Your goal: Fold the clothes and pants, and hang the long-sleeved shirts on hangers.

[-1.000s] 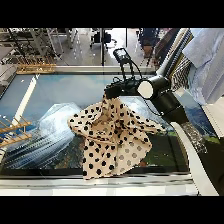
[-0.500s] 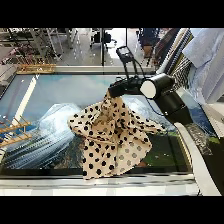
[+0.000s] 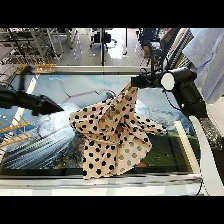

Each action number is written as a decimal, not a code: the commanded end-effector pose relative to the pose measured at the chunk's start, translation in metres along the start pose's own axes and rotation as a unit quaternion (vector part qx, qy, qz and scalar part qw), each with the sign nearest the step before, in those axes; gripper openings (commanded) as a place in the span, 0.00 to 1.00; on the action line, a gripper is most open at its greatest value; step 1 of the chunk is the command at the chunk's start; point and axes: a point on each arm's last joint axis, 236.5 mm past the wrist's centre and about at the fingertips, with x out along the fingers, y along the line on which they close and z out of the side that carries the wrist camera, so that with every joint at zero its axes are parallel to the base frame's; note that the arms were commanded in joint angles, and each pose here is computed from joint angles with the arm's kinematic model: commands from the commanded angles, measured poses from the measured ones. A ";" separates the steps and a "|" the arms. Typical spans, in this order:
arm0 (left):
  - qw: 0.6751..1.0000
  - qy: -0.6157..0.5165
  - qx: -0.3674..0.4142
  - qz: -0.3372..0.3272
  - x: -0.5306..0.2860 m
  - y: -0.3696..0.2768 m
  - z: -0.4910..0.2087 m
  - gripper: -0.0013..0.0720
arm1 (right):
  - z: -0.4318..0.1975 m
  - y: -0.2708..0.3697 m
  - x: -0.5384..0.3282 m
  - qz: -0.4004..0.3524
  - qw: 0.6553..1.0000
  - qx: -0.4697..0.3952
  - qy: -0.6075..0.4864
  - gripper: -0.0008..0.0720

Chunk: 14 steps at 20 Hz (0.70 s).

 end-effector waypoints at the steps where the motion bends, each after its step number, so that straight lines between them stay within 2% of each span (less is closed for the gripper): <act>1: 1.000 0.005 0.010 -0.004 0.049 -0.002 0.008 0.03 | -0.002 -0.008 0.000 -0.006 1.000 0.004 0.006 0.03; 5: 0.993 -0.057 -0.014 0.102 0.051 0.046 0.039 0.02 | -0.002 0.000 -0.005 0.010 1.000 -0.002 0.006 0.03; 8: 0.991 -0.065 -0.021 0.116 0.055 0.061 0.041 0.02 | -0.001 0.028 -0.015 0.042 0.999 -0.020 0.002 0.03; 10: 0.994 -0.052 -0.026 0.094 0.065 0.058 0.033 0.03 | 0.000 0.058 -0.030 0.071 0.996 -0.055 -0.005 0.03; 14: 0.998 -0.040 0.022 -0.051 0.074 -0.004 0.025 0.03 | -0.002 0.112 -0.065 0.117 0.984 -0.135 -0.014 0.03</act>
